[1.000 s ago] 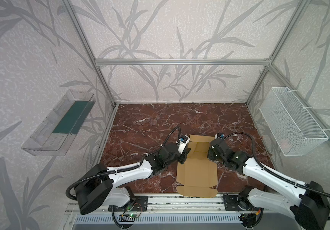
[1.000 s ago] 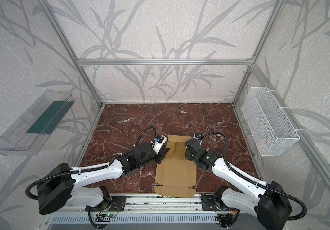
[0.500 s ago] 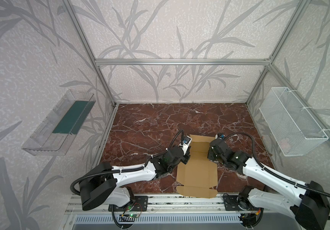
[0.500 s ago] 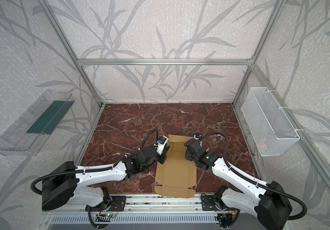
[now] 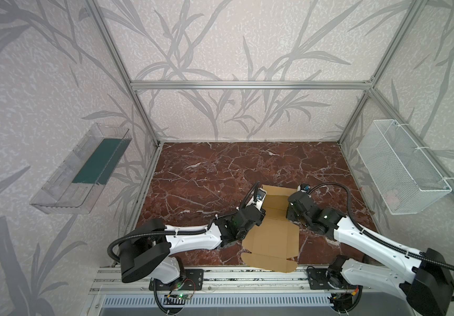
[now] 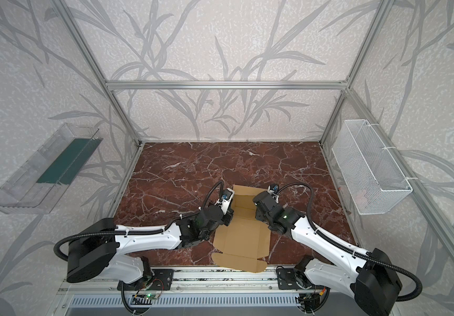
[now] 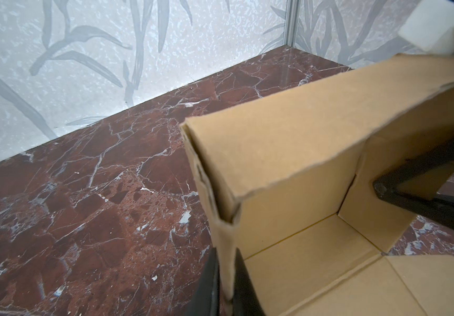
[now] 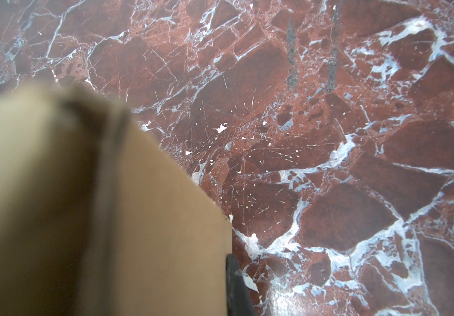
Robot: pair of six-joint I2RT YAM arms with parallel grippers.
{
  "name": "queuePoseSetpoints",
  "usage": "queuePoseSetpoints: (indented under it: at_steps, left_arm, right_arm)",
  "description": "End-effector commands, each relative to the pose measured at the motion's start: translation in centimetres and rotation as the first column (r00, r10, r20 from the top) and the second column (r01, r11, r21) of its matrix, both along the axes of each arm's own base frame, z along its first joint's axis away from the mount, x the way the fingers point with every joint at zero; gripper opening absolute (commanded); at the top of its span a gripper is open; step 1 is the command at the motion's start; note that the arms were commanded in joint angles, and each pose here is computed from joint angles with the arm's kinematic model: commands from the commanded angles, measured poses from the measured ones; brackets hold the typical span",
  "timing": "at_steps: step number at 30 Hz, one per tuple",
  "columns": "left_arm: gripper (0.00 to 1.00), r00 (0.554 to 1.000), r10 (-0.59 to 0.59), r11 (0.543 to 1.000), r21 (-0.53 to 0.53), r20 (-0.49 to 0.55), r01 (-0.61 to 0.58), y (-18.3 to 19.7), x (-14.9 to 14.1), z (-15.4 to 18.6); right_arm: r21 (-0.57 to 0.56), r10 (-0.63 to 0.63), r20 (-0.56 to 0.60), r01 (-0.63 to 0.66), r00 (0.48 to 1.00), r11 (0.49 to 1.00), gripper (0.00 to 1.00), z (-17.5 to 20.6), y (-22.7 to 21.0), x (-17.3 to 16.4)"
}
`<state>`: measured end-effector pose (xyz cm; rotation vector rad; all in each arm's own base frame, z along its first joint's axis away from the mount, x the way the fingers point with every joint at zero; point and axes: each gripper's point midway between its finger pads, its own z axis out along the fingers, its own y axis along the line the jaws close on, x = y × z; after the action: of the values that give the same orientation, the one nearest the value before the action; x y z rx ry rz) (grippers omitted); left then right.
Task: Assemble paper box
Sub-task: Press the paper box at the center of the table.
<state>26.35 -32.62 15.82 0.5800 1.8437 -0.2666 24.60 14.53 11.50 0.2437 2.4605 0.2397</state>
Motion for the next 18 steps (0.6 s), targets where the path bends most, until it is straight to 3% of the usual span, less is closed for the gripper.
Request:
queuePoseSetpoints:
  at_steps: [1,6,12,18]
  left_arm:
    - [0.07,0.998,-0.001,0.998,-0.068,0.064,0.006,-1.8,-0.1,2.7]
    - [0.0,0.996,0.012,0.998,-0.055,0.09,-0.007,-2.4,-0.6,3.0]
    - [0.0,0.991,0.066,0.997,-0.052,0.112,-0.06,-2.5,-1.2,3.7]
    - [0.0,0.965,0.224,0.975,-0.033,0.135,-0.221,-1.1,-1.8,4.1]
  right_arm:
    - [0.034,0.034,0.027,-0.035,0.999,0.999,0.0,1.4,1.4,0.3]
    - [0.025,0.033,0.023,-0.033,0.999,0.999,0.0,1.2,1.4,0.3]
    - [0.013,0.032,0.021,-0.032,0.999,0.999,0.0,1.1,1.3,0.3]
    - [-0.009,0.042,0.02,-0.041,0.999,0.999,0.0,0.8,1.0,0.2]
